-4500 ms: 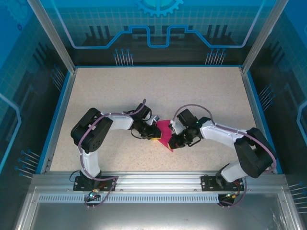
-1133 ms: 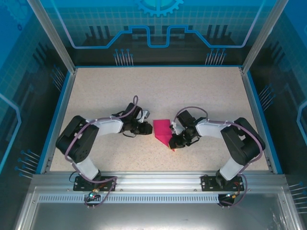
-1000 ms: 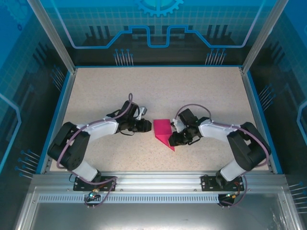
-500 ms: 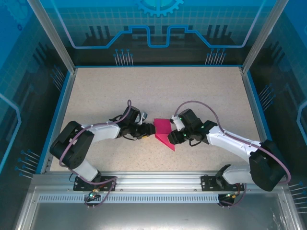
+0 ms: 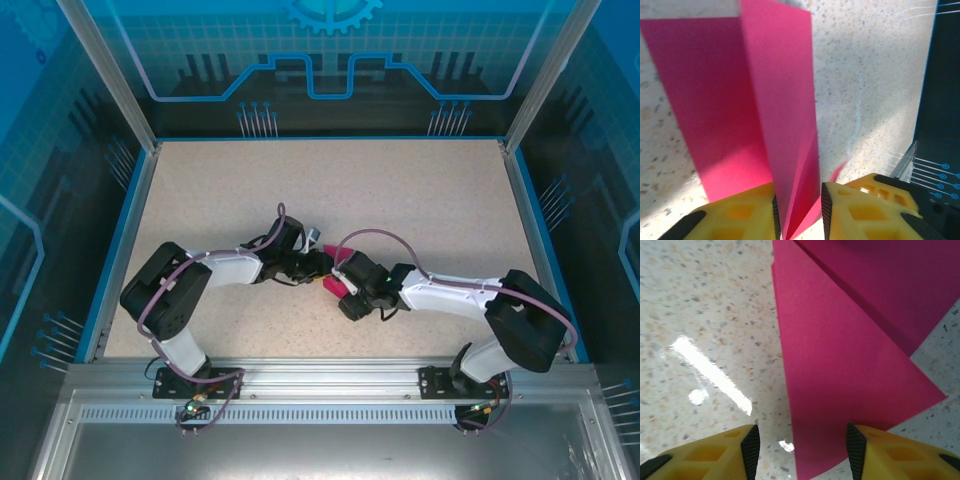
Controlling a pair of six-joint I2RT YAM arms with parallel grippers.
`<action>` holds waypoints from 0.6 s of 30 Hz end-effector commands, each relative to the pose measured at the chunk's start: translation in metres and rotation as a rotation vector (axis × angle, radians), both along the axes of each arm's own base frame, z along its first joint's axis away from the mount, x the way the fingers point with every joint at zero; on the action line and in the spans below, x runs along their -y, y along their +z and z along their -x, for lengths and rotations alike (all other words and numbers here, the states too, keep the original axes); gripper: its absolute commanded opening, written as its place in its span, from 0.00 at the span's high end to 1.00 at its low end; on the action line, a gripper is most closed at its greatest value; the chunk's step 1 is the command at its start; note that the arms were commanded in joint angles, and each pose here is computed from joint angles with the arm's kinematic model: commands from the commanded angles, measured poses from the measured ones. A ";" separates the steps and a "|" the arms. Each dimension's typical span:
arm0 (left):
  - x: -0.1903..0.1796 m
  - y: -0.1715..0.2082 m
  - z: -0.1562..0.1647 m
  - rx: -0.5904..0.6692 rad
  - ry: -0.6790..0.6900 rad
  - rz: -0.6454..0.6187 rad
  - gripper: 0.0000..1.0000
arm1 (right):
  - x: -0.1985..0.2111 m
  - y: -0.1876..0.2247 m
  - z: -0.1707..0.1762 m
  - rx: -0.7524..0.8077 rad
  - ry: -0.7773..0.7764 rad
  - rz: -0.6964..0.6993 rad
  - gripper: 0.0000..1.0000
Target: Fold a paper plane with a square sheet of paper (fold left side to right side)
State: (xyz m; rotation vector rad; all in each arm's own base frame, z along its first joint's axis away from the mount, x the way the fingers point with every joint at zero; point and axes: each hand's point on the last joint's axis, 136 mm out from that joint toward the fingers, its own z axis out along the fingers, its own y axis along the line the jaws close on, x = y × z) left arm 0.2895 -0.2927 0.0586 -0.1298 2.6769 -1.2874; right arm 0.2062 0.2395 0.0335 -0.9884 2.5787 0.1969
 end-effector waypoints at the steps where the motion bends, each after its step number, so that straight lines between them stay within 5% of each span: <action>1: 0.012 0.010 -0.004 -0.008 -0.011 0.053 0.73 | -0.012 0.008 -0.010 0.056 0.030 0.003 0.47; 10: 0.014 0.018 -0.006 -0.012 -0.005 0.068 0.74 | -0.012 -0.001 -0.015 0.059 0.029 0.040 0.49; 18: 0.009 0.020 -0.005 -0.001 0.000 0.048 0.71 | -0.009 -0.008 -0.011 0.036 0.027 0.052 0.67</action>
